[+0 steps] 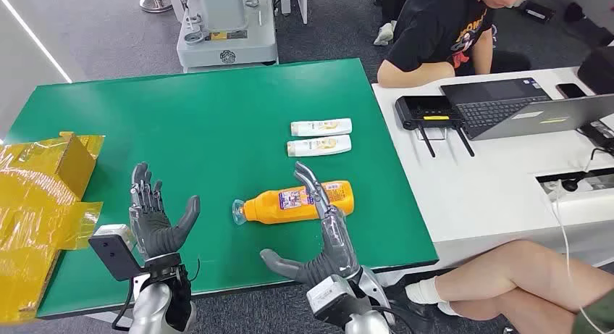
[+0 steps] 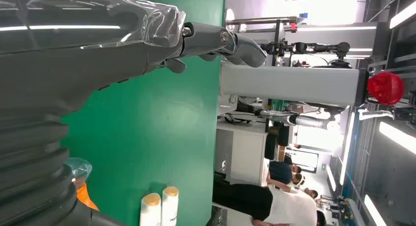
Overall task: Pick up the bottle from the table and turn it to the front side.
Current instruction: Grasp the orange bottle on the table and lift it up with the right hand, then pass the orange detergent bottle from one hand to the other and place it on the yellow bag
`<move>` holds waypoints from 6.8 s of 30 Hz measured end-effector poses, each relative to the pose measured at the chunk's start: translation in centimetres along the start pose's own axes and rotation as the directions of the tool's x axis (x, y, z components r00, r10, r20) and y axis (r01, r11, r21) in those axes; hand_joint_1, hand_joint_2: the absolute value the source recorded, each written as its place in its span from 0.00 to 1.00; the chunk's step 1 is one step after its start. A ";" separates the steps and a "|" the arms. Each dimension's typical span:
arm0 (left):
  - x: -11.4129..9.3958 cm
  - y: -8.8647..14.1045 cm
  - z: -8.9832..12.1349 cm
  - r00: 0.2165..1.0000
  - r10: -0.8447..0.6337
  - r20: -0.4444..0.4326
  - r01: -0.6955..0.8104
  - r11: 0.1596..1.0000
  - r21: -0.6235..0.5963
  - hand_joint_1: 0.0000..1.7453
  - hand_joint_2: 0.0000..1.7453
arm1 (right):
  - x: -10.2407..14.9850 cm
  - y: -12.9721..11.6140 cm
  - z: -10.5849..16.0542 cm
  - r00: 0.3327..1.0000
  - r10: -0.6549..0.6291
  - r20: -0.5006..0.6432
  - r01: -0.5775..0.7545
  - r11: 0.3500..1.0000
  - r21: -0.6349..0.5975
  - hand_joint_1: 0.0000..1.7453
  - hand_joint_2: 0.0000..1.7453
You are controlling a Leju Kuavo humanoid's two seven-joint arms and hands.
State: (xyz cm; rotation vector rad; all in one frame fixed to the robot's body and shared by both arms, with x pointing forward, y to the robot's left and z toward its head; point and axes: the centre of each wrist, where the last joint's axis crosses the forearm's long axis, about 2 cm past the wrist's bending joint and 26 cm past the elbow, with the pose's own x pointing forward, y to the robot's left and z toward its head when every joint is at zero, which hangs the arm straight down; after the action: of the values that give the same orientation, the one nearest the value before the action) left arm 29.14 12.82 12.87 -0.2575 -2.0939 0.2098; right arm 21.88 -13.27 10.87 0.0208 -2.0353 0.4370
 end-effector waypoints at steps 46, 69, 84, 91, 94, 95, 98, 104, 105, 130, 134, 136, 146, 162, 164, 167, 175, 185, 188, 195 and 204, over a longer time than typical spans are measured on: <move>-0.5 0.5 0.5 0.998 0.062 0.005 -0.062 0.998 -0.010 0.00 1.00 | -2.0 -27.9 -21.1 0.722 0.686 -0.086 -0.402 0.518 0.756 0.00 1.00; -0.9 1.1 0.3 0.999 0.042 -0.009 -0.042 0.999 0.008 0.00 1.00 | -4.4 -20.7 -23.3 0.506 0.854 -0.124 -0.156 0.232 0.960 0.00 1.00; -1.1 1.4 0.4 0.999 0.040 -0.015 -0.040 0.999 0.012 0.00 1.00 | -7.8 -22.6 -19.0 0.455 0.875 -0.165 -0.089 0.229 0.969 0.00 1.00; -1.1 1.4 0.4 0.999 0.039 -0.015 -0.039 0.999 0.012 0.00 1.00 | -9.1 -21.8 -17.2 0.482 0.857 -0.184 -0.086 0.255 0.963 0.00 1.00; -1.1 1.4 0.4 0.999 0.040 -0.015 -0.039 0.999 0.013 0.00 1.00 | -9.4 -21.6 -16.8 0.487 0.853 -0.186 -0.081 0.256 0.963 0.00 1.00; -1.1 1.4 0.4 0.999 0.040 -0.015 -0.040 0.999 0.013 0.00 1.00 | -9.5 -21.6 -16.6 0.488 0.852 -0.187 -0.077 0.256 0.964 0.00 1.00; -1.1 1.4 0.4 0.999 0.040 -0.015 -0.040 0.999 0.014 0.00 1.00 | -9.8 -21.4 -16.2 0.491 0.851 -0.187 -0.069 0.252 0.965 0.00 1.00; -1.1 1.4 0.4 0.999 0.038 -0.016 -0.037 0.999 0.017 0.00 1.00 | -9.9 -21.2 -16.0 0.493 0.852 -0.178 -0.080 0.248 0.966 0.00 1.00; -1.1 1.4 0.4 0.999 0.037 -0.016 -0.037 0.999 0.018 0.00 1.00 | -9.9 -21.2 -16.0 0.492 0.853 -0.174 -0.085 0.246 0.966 0.00 1.00; -1.3 1.5 1.3 0.999 0.029 -0.035 -0.028 0.999 0.035 0.00 1.00 | -10.1 -17.5 -16.0 0.424 0.904 0.051 -0.414 0.143 0.899 1.00 1.00; -1.3 1.5 1.3 0.999 0.027 -0.035 -0.026 0.999 0.036 0.00 1.00 | -10.1 -17.4 -16.0 0.425 0.904 0.055 -0.426 0.146 0.893 1.00 1.00; -1.3 1.5 1.3 0.999 0.026 -0.035 -0.025 0.999 0.037 0.00 1.00 | -10.2 -17.4 -15.9 0.425 0.903 0.057 -0.429 0.147 0.891 1.00 1.00; -1.3 1.6 1.3 0.999 0.024 -0.035 -0.023 0.999 0.041 0.00 1.00 | -10.4 -17.1 -15.4 0.439 0.895 0.073 -0.469 0.159 0.869 1.00 1.00; -1.2 3.2 0.5 0.993 -0.117 -0.006 0.117 0.991 0.064 0.00 1.00 | -10.9 -12.2 -12.7 0.629 0.775 0.058 -0.635 0.469 0.614 1.00 1.00; -1.1 3.8 -0.1 0.989 -0.145 0.009 0.144 0.987 0.064 0.00 1.00 | -10.8 -11.4 -12.4 0.660 0.750 0.043 -0.629 0.521 0.577 1.00 1.00; -0.9 4.6 -0.8 0.983 -0.183 0.028 0.181 0.981 0.062 0.00 1.00 | -10.8 -10.3 -11.6 0.709 0.706 0.016 -0.608 0.599 0.522 1.00 1.00; -0.5 7.0 -2.2 0.977 -0.211 0.040 0.205 0.973 0.106 0.00 1.00 | -10.0 -6.3 -8.7 0.835 0.550 -0.006 -0.517 0.788 0.334 1.00 1.00; -0.9 8.0 -1.6 0.971 -0.239 0.013 0.236 0.965 0.116 0.00 1.00 | -7.3 -2.6 -8.4 0.923 0.382 0.033 -0.381 0.905 0.189 1.00 1.00; -1.0 8.0 -1.5 0.970 -0.243 0.006 0.240 0.963 0.120 0.00 1.00 | -6.9 -2.2 -8.6 0.932 0.361 0.034 -0.361 0.914 0.184 1.00 1.00; -1.1 8.0 -1.3 0.972 -0.232 -0.028 0.234 0.967 0.106 0.00 1.00 | -6.1 -1.9 -8.9 0.939 0.339 0.052 -0.343 0.926 0.158 1.00 1.00; -1.3 7.0 -1.6 0.989 -0.094 -0.115 0.083 0.991 -0.103 0.00 1.00 | -5.8 -2.8 -10.0 0.960 0.264 0.097 -0.266 0.964 0.009 1.00 1.00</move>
State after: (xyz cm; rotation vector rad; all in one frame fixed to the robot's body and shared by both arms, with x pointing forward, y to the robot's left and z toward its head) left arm 31.85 19.32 10.78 -0.2295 -1.9944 0.0375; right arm 33.75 -13.76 10.99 -0.2244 -2.1360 0.6361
